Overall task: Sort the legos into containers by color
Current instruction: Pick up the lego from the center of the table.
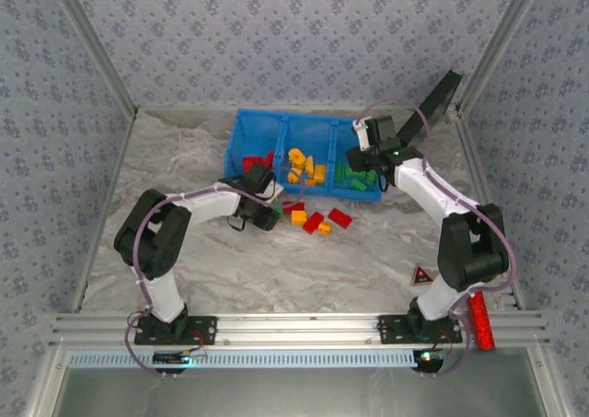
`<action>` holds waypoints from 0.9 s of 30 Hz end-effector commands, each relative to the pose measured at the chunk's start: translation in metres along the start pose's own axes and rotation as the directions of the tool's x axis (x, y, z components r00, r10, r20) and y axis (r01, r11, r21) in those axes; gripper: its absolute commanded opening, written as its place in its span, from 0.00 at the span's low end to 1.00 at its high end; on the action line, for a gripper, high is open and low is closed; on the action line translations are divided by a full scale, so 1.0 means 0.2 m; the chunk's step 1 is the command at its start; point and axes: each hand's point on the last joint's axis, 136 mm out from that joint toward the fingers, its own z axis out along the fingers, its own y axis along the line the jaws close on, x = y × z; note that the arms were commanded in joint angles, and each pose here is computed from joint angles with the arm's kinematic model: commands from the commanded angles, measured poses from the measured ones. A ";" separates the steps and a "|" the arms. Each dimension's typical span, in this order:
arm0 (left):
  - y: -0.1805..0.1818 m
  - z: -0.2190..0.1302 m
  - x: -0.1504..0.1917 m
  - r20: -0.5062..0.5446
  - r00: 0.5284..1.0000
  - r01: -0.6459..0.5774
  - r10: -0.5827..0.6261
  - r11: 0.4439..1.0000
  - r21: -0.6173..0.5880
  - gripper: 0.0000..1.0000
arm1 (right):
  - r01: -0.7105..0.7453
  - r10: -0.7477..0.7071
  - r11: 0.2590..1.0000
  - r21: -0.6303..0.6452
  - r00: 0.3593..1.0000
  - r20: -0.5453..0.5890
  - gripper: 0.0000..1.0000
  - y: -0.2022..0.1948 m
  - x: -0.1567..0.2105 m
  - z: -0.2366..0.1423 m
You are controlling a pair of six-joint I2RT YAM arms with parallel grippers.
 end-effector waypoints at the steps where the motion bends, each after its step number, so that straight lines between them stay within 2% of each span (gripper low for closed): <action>1: -0.05 0.08 0.03 -0.024 1.000 0.001 0.001 0.999 0.052 0.46 | -0.018 0.018 1.000 -0.006 1.000 0.022 0.54 0.00 -0.02 -0.09; 6: -0.09 0.07 0.09 -0.057 0.998 0.018 -0.013 0.997 0.081 0.35 | -0.013 0.013 1.000 0.002 0.999 0.032 0.55 0.00 -0.02 -0.14; 11: -0.13 -0.01 0.15 -0.061 0.998 0.038 -0.033 0.995 0.090 0.34 | -0.022 0.024 0.999 -0.030 0.998 0.061 0.57 0.02 -0.05 -0.21; 15: -0.15 -0.14 0.14 -0.027 0.998 0.065 -0.062 0.992 0.104 0.33 | -0.046 0.052 0.996 -0.071 0.994 0.096 0.63 0.07 -0.09 -0.30; 18: -0.13 -0.26 0.10 0.010 0.998 0.064 -0.065 0.994 0.085 0.33 | -0.106 0.110 0.993 -0.057 0.992 0.062 0.64 0.10 -0.06 -0.32; 22: -0.07 -0.41 0.00 0.079 0.994 0.069 -0.074 0.996 0.061 0.34 | -0.112 0.116 0.990 -0.087 0.993 0.034 0.72 0.24 -0.02 -0.36; 24: -0.02 -0.50 -0.08 0.132 0.987 0.084 -0.090 0.995 0.052 0.34 | -0.095 0.100 0.990 -0.100 0.994 0.041 0.72 0.32 -0.02 -0.40; 27: 0.10 -0.61 -0.20 0.213 0.966 0.141 -0.144 0.990 0.028 0.35 | -0.105 0.103 0.986 -0.133 0.994 -0.021 0.72 0.46 0.09 -0.38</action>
